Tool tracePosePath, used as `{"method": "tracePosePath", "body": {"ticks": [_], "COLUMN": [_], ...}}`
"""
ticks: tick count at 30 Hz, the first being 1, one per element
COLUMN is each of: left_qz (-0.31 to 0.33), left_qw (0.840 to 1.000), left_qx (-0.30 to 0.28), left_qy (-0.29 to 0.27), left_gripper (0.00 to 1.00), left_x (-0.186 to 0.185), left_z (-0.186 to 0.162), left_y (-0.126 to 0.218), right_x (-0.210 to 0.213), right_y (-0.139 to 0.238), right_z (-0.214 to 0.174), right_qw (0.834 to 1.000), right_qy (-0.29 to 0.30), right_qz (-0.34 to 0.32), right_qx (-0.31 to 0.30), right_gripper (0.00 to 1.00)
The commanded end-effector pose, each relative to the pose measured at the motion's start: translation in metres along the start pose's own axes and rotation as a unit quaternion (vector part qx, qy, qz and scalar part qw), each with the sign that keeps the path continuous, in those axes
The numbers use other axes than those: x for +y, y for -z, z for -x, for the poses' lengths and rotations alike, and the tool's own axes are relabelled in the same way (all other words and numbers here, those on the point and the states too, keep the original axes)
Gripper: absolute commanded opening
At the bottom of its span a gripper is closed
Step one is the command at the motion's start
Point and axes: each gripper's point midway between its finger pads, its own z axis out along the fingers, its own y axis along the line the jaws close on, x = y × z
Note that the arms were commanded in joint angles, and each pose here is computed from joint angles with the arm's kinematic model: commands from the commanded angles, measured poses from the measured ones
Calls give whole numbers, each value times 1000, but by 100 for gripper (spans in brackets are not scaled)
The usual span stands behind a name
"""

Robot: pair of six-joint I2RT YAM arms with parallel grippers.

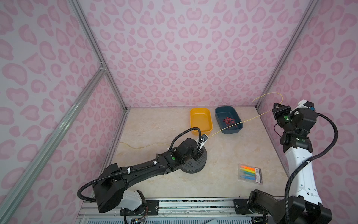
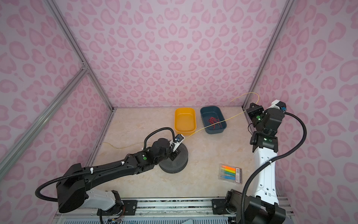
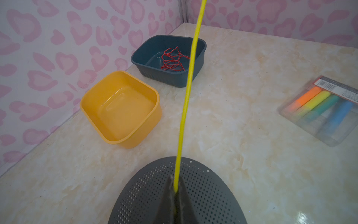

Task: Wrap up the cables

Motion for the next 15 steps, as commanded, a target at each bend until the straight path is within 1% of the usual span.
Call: {"method": "tracePosePath", "body": {"ticks": [1,6,15], "left_qz": [17,19,34], "left_qw": [998,997,995], "left_qx": [55,72,94], "left_qy": [-3,-8,-18], "left_gripper": [4,4,4], "left_x": [5,3,5], "left_z": [-31,-43,-61], "left_y": [-1,-4,-5], "right_x": [15,20,26], "right_y": [2,6,12], "right_z": [29,34,45], "right_qw": [998,997,996], "right_qy": [13,15,1], "right_qz": [17,22,37], "right_qx": [-59,-66,-76], "right_gripper": [0,0,0]}}
